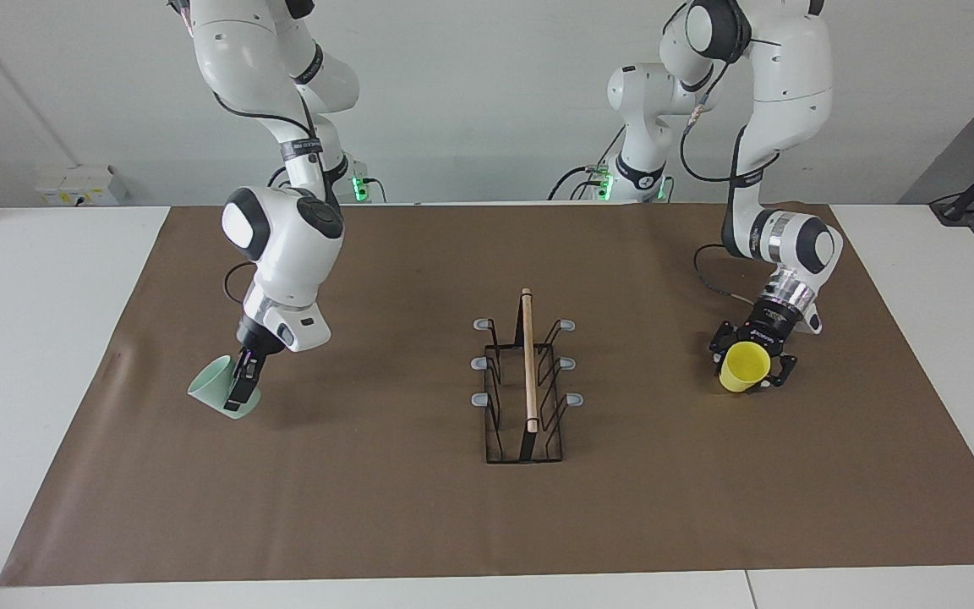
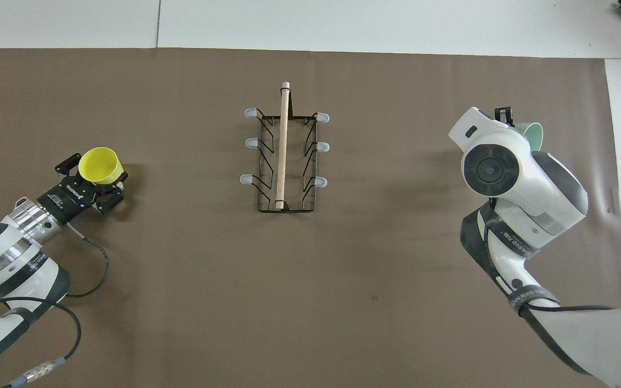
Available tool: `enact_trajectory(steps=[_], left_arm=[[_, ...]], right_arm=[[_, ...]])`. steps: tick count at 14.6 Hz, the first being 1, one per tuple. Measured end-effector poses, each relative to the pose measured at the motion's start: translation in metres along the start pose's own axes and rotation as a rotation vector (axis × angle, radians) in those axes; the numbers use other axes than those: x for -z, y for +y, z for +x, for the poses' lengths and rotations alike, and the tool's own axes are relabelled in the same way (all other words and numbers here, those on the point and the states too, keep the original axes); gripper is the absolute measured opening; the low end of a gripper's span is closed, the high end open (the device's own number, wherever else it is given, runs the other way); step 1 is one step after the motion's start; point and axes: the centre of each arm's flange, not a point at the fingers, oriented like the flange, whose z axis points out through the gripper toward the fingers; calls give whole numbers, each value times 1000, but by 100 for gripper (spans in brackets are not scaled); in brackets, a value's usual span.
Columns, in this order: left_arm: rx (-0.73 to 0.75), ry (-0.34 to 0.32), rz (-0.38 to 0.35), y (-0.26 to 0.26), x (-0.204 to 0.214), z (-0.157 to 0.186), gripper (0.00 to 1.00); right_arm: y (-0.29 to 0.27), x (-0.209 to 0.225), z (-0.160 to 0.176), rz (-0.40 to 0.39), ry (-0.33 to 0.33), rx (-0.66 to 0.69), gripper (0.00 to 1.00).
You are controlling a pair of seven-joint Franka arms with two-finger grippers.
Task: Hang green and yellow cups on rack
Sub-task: 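Lift the green cup with the right gripper toward the rack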
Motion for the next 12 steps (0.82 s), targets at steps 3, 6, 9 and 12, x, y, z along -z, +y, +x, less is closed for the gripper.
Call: enact_trajectory(steps=[3,6,9,12], left_arm=[[-41,-1,-3,5,0,-4,64],[-136,27,48,22,0,-20,64],[-266,77,127,42,4,-38,64],[-398,143,212,59,12,-50,64]], right_arm=[[10,24,-10,86,151,-201,70],[21,59,-25,146,318,-395,70],[27,95,-41,211,496,-578,70],[31,122,-52,279,664,-729,70]])
